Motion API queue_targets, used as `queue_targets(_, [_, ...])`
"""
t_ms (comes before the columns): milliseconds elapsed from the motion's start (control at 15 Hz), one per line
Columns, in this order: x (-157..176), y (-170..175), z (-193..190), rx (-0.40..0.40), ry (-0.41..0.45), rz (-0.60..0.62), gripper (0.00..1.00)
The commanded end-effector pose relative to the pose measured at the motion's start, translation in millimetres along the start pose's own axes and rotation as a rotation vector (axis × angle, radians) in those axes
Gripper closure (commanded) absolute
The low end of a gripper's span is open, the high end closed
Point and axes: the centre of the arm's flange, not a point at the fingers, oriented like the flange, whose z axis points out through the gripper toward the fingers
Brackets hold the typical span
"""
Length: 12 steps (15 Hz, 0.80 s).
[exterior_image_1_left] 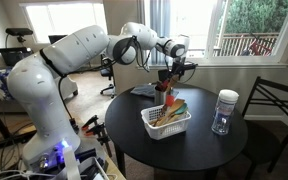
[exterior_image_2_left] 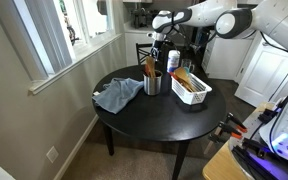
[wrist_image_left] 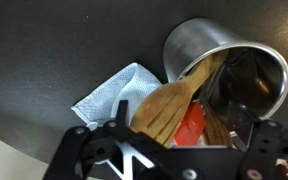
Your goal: Remove the spoon from the tin can
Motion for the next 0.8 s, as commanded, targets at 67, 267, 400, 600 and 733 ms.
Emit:
queue_targets(67, [-5.7, 0.4, -6.8, 0.015, 0.045, 0.048, 0.00])
queue_targets(267, [-7.9, 3.1, -6.1, 0.031, 0.058, 0.057, 0.00])
queue_targets(400, [-8.0, 3.4, -5.3, 0.037, 0.065, 0.061, 0.00])
queue_targets(600, [-6.6, 6.6, -4.1, 0.034, 0.066, 0.076, 0.00])
queue_targets(733, [-5.2, 8.2, -3.9, 0.022, 0.073, 0.088, 0.00])
